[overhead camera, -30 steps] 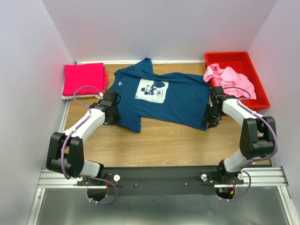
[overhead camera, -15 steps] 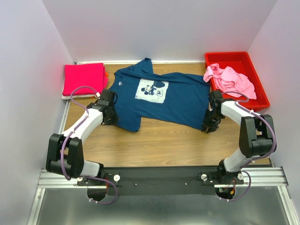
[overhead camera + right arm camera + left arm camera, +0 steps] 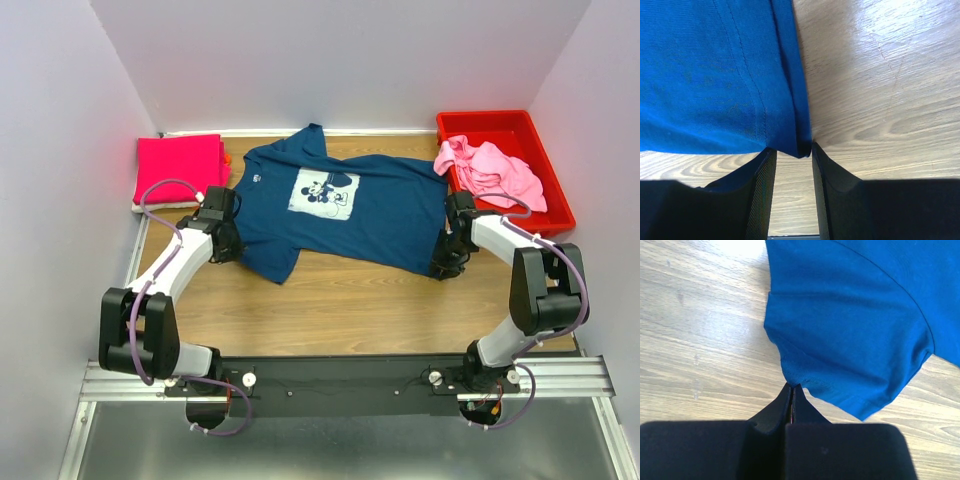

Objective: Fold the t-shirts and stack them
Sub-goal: Fold the tshirt

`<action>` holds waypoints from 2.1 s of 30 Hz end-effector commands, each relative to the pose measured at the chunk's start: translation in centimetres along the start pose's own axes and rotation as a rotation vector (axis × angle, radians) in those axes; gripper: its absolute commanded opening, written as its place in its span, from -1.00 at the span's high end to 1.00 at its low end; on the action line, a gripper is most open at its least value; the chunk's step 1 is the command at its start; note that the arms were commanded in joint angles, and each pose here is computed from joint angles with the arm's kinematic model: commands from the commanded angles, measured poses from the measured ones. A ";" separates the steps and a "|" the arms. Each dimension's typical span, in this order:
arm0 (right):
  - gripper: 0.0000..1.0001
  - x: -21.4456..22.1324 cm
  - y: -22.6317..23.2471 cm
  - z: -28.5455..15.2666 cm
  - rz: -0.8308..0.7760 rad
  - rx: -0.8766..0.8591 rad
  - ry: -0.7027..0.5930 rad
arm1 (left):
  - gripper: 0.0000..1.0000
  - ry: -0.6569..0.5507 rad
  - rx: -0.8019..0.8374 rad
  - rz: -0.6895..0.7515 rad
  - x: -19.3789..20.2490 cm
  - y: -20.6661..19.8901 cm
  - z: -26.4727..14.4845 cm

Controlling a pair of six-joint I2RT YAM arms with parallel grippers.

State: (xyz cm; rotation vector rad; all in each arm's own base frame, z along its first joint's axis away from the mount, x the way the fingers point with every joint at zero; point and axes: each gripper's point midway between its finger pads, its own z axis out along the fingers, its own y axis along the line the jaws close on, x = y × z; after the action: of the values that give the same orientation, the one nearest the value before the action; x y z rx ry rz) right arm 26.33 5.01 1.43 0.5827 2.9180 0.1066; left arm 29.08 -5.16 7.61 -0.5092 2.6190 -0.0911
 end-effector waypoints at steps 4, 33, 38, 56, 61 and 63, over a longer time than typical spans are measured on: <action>0.36 -0.6 -0.9 1.4 -0.016 0.053 -0.007 | 1.00 -0.040 -0.007 0.002 -1.2 0.7 -1.1; 0.99 10.1 -1.0 -3.9 -0.130 0.107 0.296 | 1.00 -0.083 0.027 -0.219 1.8 2.7 -9.0; 0.99 12.4 -1.0 -4.2 -0.125 0.122 0.324 | 1.00 -0.079 0.034 -0.256 3.6 3.4 -10.6; 0.99 7.6 0.8 -5.5 -0.099 0.153 0.174 | 1.00 -0.219 0.181 -0.101 -3.9 -1.1 -10.7; 0.99 5.6 1.7 -5.2 -0.079 0.147 0.152 | 1.00 -0.247 0.215 -0.029 -7.6 -3.5 -9.8; 0.99 4.8 1.9 -5.1 -0.064 0.141 0.144 | 1.00 -0.267 0.260 -0.009 -9.2 -4.8 -10.2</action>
State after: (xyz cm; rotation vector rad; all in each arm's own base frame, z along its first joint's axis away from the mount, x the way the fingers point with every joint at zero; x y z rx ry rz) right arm 19.58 9.05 5.61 0.4659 3.1567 -0.0339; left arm 30.27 -5.37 18.77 -0.5348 2.3853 -0.2627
